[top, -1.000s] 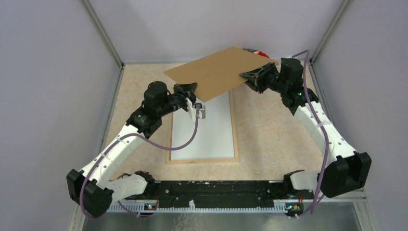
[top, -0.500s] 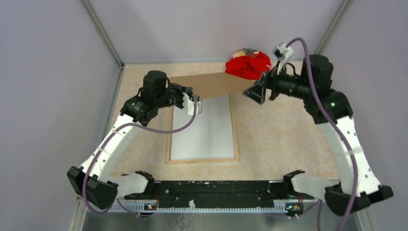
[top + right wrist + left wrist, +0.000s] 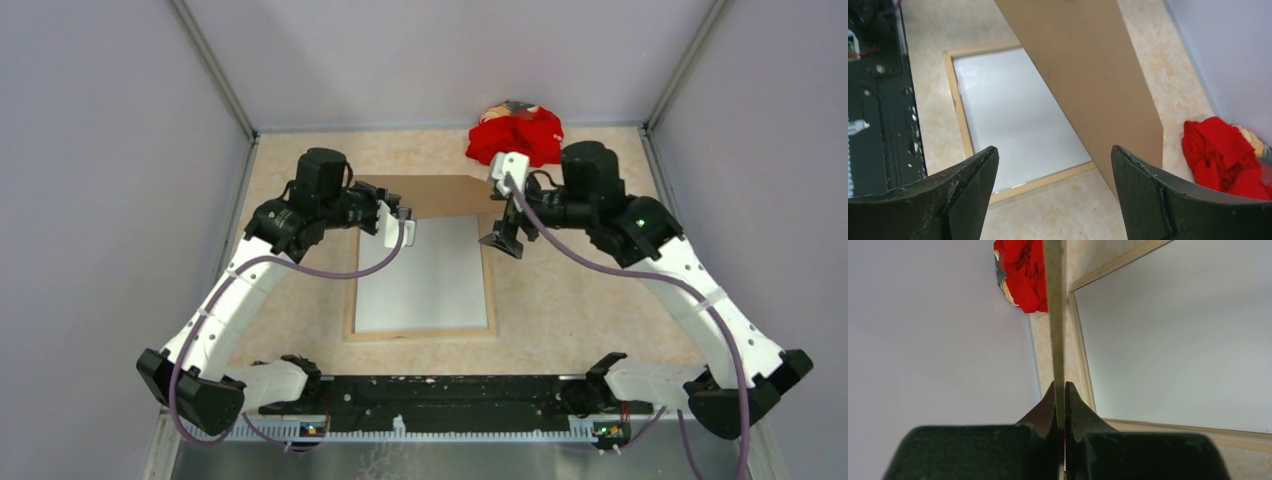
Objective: Put the photo into the frame
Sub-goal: Turn over the photo frame item on the photo frame.
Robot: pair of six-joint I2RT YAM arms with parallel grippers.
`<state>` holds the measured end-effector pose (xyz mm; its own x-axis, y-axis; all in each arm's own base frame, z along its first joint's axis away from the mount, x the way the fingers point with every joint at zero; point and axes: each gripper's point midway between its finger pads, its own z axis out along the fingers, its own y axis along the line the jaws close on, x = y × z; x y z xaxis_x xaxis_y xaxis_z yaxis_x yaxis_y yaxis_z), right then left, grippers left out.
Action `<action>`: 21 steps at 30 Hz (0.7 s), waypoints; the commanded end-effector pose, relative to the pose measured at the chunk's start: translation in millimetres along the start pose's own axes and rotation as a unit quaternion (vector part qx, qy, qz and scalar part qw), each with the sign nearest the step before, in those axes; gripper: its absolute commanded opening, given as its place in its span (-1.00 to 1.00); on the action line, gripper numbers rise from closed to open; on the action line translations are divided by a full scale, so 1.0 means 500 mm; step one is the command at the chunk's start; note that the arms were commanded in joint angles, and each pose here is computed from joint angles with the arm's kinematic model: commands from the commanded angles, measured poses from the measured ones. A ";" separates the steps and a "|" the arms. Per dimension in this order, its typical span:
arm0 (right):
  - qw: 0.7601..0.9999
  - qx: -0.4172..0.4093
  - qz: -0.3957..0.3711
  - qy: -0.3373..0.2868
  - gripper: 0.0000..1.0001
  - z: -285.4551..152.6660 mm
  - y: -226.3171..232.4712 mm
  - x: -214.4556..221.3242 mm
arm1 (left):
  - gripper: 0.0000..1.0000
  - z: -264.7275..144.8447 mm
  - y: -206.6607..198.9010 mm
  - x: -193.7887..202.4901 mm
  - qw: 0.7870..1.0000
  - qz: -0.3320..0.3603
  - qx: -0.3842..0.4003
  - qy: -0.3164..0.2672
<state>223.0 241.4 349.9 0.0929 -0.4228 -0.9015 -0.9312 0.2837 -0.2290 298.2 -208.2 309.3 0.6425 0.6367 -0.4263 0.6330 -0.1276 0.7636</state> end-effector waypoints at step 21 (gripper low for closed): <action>0.978 0.118 -0.163 0.048 -0.72 0.125 -0.115 0.086 | -1.00 -0.059 0.072 -0.075 0.991 0.080 -0.093 -0.053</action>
<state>289.5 248.8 261.1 0.2191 -0.6552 -0.7229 -0.8313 0.2626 -0.4899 284.6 -203.8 312.6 0.6584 0.6217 -0.4243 0.6170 -0.1230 0.7772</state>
